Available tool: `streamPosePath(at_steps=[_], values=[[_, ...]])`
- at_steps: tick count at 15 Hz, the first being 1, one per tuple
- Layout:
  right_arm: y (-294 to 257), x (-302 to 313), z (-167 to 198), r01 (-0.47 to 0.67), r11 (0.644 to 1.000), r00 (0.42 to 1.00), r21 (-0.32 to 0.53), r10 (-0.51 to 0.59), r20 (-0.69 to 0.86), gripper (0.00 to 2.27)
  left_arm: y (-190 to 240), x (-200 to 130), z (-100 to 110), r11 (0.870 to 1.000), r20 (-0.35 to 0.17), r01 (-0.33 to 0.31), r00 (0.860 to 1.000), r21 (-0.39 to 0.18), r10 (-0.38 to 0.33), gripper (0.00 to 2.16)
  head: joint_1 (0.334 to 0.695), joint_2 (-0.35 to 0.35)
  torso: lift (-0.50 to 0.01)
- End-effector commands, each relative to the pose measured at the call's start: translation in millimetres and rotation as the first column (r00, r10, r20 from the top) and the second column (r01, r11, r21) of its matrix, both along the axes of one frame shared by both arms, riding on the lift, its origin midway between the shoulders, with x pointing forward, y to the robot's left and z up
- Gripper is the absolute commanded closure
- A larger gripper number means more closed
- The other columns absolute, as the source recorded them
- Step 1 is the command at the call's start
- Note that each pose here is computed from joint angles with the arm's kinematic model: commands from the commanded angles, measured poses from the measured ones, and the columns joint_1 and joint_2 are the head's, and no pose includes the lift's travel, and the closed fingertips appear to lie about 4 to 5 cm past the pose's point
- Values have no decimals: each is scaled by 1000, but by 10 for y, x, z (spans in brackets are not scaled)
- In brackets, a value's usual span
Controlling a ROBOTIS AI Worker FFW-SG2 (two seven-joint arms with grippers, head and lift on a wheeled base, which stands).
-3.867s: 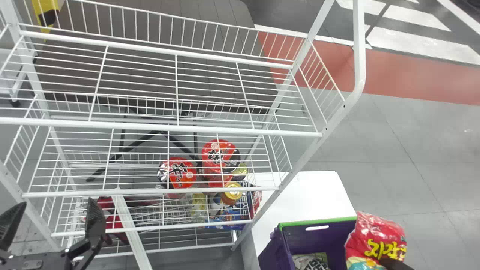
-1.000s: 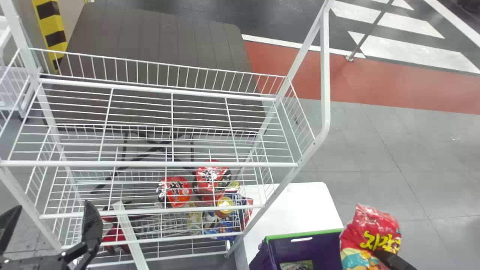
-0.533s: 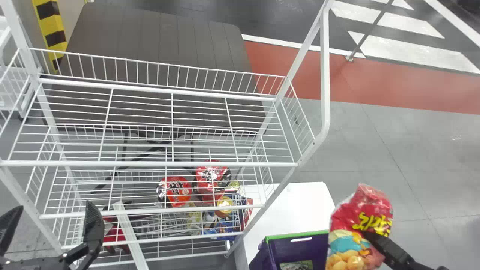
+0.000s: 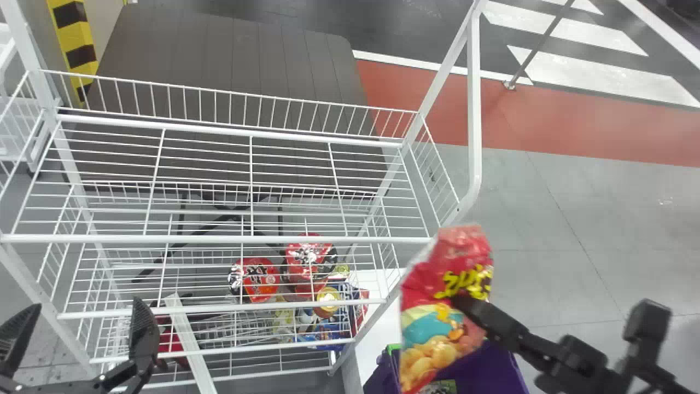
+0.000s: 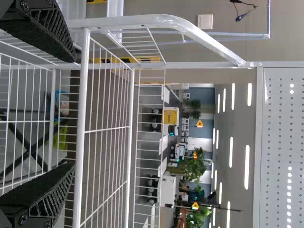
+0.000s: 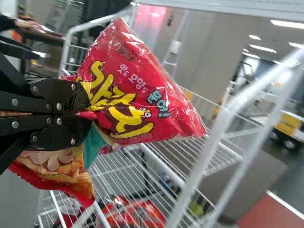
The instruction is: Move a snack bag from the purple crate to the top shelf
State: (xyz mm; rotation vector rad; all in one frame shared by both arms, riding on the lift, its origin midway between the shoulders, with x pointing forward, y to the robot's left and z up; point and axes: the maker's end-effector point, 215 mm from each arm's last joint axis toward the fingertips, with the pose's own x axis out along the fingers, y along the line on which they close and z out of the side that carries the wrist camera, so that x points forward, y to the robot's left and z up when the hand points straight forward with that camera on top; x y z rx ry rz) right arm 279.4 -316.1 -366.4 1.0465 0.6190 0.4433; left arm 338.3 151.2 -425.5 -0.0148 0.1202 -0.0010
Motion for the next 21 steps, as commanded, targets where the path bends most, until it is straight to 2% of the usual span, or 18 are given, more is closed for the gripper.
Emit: streamPosePath(at_steps=[1,4,7,8,12,17,21], values=[[443,145,52,-102,995,994,-16,102,31,2145,-17,-21,16,1000,2,2,1000,-3,-2,-2,695,-318,0],[895,489,98,-158,982,978,-99,169,120,2145,-4,-64,28,1000,6,-4,1000,-3,4,-2,695,-215,0],[1301,986,347,-119,972,935,-203,178,308,2145,16,-117,95,1000,21,-6,1000,-7,6,-2,695,-149,0],[1437,1117,411,-113,972,921,-208,181,345,2145,24,-131,114,1000,26,-7,1000,-4,8,-2,695,-102,0],[1927,1562,461,-115,970,882,-213,198,427,2145,37,-150,128,1000,30,-10,999,-6,10,-2,695,-1,0],[2592,2137,103,-173,967,878,-187,237,415,2145,30,-162,105,1000,27,-6,1000,-5,6,-2,695,74,0],[3009,2616,96,-145,972,853,-183,217,474,2148,40,-173,72,1000,27,-7,1000,-7,7,-2,695,144,0]])
